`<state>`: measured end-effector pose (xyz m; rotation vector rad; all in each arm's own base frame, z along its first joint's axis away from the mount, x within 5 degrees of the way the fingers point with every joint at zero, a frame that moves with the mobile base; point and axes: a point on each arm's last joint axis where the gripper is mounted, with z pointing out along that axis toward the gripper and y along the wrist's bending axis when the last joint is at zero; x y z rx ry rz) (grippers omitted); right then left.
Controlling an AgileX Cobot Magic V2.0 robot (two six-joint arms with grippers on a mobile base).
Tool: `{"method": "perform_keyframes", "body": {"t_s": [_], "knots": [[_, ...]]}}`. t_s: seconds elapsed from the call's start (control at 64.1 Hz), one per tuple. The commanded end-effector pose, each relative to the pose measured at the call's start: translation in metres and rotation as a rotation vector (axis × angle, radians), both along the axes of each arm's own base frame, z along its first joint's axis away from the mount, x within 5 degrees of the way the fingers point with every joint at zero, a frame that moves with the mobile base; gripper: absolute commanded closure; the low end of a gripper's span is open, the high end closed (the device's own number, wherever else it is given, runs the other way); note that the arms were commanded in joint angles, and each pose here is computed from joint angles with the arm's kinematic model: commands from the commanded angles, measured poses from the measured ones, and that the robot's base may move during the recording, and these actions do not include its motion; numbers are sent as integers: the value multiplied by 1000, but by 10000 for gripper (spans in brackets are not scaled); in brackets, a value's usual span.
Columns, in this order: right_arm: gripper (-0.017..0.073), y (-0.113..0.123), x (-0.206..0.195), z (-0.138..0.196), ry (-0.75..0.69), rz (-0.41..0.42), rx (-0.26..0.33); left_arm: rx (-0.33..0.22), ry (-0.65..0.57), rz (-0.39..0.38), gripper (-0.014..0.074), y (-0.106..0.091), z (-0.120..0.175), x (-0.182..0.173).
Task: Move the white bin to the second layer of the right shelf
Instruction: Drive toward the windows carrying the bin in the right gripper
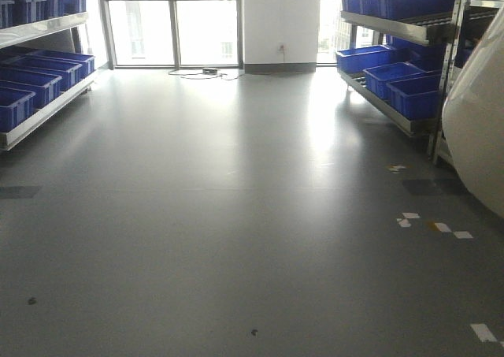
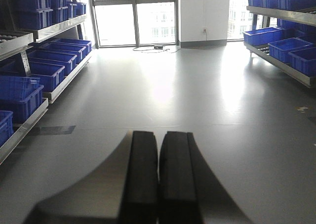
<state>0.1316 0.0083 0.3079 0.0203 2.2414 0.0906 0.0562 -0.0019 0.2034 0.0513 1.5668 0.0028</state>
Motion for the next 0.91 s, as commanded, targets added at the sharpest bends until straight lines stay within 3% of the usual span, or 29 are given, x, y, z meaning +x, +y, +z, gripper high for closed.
{"method": "perform_keyframes", "body": {"t_s": [0.0, 0.89], "knots": [[510, 0, 4, 16, -118, -1, 1, -11, -60, 1, 509, 0, -4, 0], [510, 0, 4, 16, -118, -1, 1, -11, -60, 1, 509, 0, -4, 0]]}}
